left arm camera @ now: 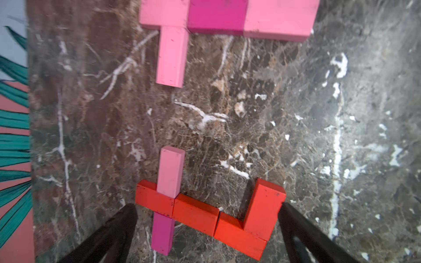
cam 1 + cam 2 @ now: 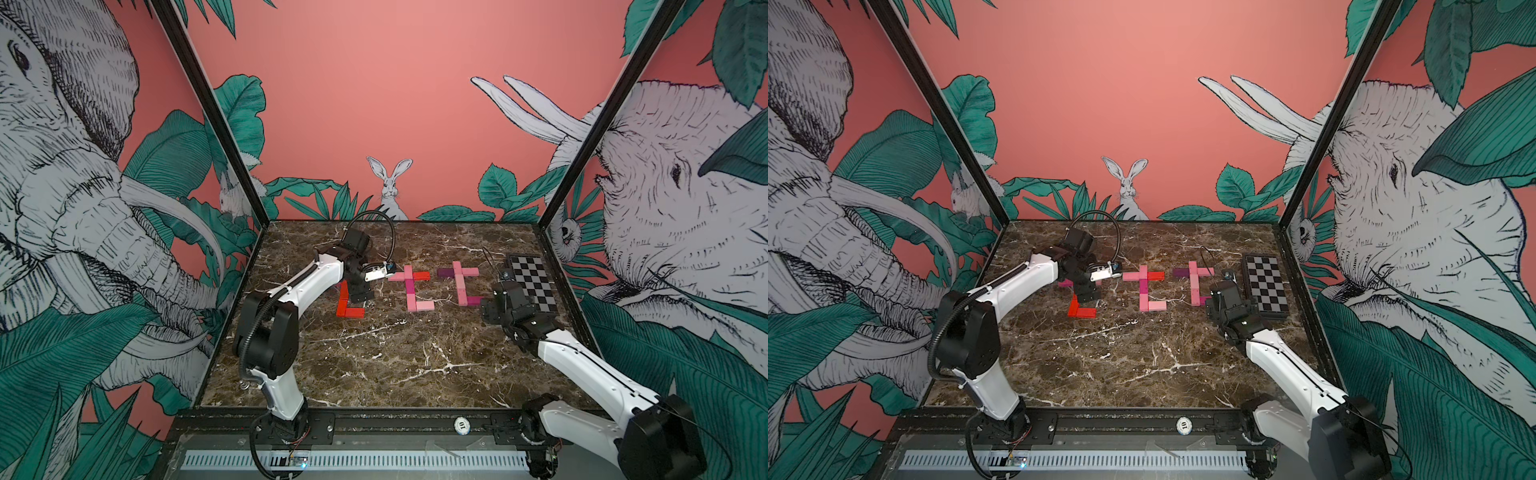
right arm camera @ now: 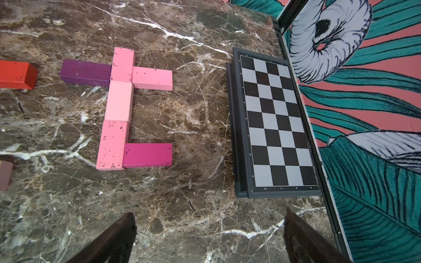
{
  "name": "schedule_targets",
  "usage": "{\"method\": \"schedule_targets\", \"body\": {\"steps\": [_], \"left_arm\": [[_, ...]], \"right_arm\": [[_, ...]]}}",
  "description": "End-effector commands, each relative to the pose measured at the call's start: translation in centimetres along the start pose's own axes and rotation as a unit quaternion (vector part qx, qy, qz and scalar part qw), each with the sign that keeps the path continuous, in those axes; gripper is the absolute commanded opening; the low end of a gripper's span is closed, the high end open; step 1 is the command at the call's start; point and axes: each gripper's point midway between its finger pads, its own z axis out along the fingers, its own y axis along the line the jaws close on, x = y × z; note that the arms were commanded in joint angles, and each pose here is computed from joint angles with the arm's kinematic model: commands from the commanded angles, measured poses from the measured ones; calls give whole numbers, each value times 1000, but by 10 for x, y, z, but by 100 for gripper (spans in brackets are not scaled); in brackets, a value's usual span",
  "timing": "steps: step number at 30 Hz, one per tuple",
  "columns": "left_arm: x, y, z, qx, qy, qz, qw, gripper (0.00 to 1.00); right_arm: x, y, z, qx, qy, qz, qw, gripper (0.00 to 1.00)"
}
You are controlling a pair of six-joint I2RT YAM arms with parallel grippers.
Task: Assemble the letter t with building blocks
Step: Assemble the building block at the center of the board, then reset both arms
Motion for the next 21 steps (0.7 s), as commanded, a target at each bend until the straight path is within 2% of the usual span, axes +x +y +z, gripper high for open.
{"method": "schedule_targets", "body": {"steps": [1,6,13,16,18,21], "left_arm": [[-10,18,-30,-52,-50,-60,996,99],[-5,32,-59,-134,-85,-129,979,99],[17,42,-113,-235,-127,-235,935,99],[34,39,-131,-273,-129,-282,910,99],[56,34,-131,-304,-113,-319,890,99],[95,29,-134,-378,-90,-372,843,99]], "right_arm": [[-14,-1,-2,-1,-20,4,1000,99],[-29,-4,-7,4,-37,-1,999,99],[-46,2,-9,-14,-58,-17,998,98],[-55,5,-10,-19,-77,-23,997,98],[-65,5,-10,-18,-99,-29,994,98],[-80,7,-11,-16,-139,-41,989,98]]}}
